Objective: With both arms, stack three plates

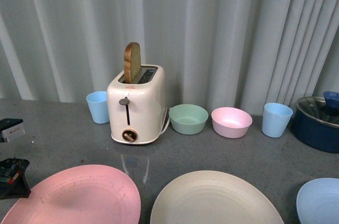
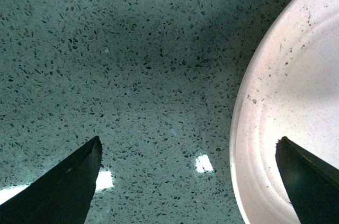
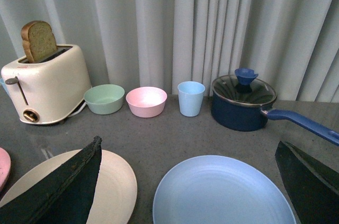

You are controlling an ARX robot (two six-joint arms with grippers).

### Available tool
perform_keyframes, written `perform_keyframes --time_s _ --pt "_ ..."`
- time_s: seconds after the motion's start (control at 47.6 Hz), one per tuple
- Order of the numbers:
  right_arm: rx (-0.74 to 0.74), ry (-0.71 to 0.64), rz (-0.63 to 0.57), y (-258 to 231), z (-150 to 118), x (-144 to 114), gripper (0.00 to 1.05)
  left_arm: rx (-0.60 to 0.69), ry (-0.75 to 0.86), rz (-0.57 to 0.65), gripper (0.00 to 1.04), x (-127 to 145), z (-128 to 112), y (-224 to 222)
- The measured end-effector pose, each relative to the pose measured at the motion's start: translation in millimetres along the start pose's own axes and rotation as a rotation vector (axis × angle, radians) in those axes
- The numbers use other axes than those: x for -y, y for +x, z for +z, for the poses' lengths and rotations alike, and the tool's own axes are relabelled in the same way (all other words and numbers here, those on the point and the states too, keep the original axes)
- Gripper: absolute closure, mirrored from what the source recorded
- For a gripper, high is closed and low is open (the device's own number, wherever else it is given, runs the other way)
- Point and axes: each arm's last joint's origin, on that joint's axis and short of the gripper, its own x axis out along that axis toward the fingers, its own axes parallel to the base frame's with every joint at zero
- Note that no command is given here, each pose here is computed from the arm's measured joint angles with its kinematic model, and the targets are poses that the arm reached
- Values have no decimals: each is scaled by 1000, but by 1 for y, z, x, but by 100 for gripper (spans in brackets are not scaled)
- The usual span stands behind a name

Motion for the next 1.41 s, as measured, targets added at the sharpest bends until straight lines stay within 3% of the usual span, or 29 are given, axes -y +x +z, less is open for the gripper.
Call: perform_keyframes --time_s 0.546,0.735,1.092,1.407 --pt "0 0 0 0 0 0 7 -29 39 -4 8 10 -14 21" --pt "0 0 0 0 0 0 7 -36 41 -17 44 13 -20 28" --pt "0 0 0 0 0 0 7 -14 39 -35 99 16 -17 27" --pt "0 0 0 0 0 0 7 -29 4 -86 100 13 -14 20"
